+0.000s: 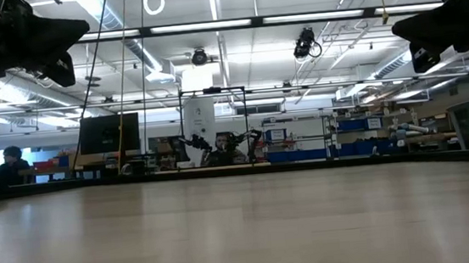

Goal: Nest bowls inside each other
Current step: Return to Home Position

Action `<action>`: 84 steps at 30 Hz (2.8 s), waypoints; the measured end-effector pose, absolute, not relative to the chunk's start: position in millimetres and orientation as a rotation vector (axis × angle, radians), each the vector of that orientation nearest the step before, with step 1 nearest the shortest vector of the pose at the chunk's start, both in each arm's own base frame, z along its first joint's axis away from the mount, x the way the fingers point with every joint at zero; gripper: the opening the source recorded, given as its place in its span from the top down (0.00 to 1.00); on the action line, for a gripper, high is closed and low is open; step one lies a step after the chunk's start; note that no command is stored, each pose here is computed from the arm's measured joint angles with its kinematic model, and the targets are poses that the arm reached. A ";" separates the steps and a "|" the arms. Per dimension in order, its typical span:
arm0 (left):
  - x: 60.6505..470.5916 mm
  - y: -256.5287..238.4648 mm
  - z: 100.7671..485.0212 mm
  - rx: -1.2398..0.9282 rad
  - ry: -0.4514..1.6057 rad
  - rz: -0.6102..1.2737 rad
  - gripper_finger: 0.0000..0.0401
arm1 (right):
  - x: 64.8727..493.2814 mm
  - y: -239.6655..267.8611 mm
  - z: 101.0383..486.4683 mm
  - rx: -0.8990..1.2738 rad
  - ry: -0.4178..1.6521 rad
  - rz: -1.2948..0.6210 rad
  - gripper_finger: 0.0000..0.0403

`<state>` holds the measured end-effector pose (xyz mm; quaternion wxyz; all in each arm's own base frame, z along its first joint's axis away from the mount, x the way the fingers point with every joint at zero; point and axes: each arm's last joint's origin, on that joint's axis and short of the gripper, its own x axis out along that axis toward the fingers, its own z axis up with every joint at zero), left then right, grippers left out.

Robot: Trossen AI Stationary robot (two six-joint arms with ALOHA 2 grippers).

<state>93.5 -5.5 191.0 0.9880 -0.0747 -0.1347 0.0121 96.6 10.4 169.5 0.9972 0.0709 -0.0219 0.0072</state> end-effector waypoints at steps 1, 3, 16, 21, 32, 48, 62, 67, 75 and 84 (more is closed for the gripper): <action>93.5 -5.8 191.0 -0.150 -0.270 0.021 1.00 | 96.5 10.4 169.5 0.142 -0.044 0.014 0.93; 93.5 -5.8 190.8 -0.151 -0.269 0.021 1.00 | 96.6 10.4 169.5 0.142 -0.044 0.014 0.93; 93.7 0.1 190.9 -0.142 -0.275 0.084 1.00 | 96.7 10.4 169.6 0.142 -0.044 0.014 0.93; 93.9 1.0 190.7 -0.141 -0.273 0.093 1.00 | 96.7 10.5 169.6 0.142 -0.044 0.015 0.93; 94.1 0.9 190.5 -0.140 -0.270 0.093 1.00 | 96.7 10.4 169.6 0.142 -0.044 0.014 0.93; 94.1 0.9 190.5 -0.140 -0.270 0.093 1.00 | 96.7 10.4 169.6 0.142 -0.044 0.014 0.93; 94.1 0.9 190.5 -0.140 -0.270 0.093 1.00 | 96.7 10.4 169.6 0.142 -0.044 0.014 0.93; 94.1 0.9 190.5 -0.140 -0.270 0.093 1.00 | 96.7 10.4 169.6 0.142 -0.044 0.014 0.93; 94.1 0.9 190.5 -0.140 -0.270 0.093 1.00 | 96.7 10.4 169.6 0.142 -0.044 0.014 0.93; 94.1 0.9 190.5 -0.140 -0.270 0.093 1.00 | 96.7 10.4 169.6 0.142 -0.044 0.014 0.93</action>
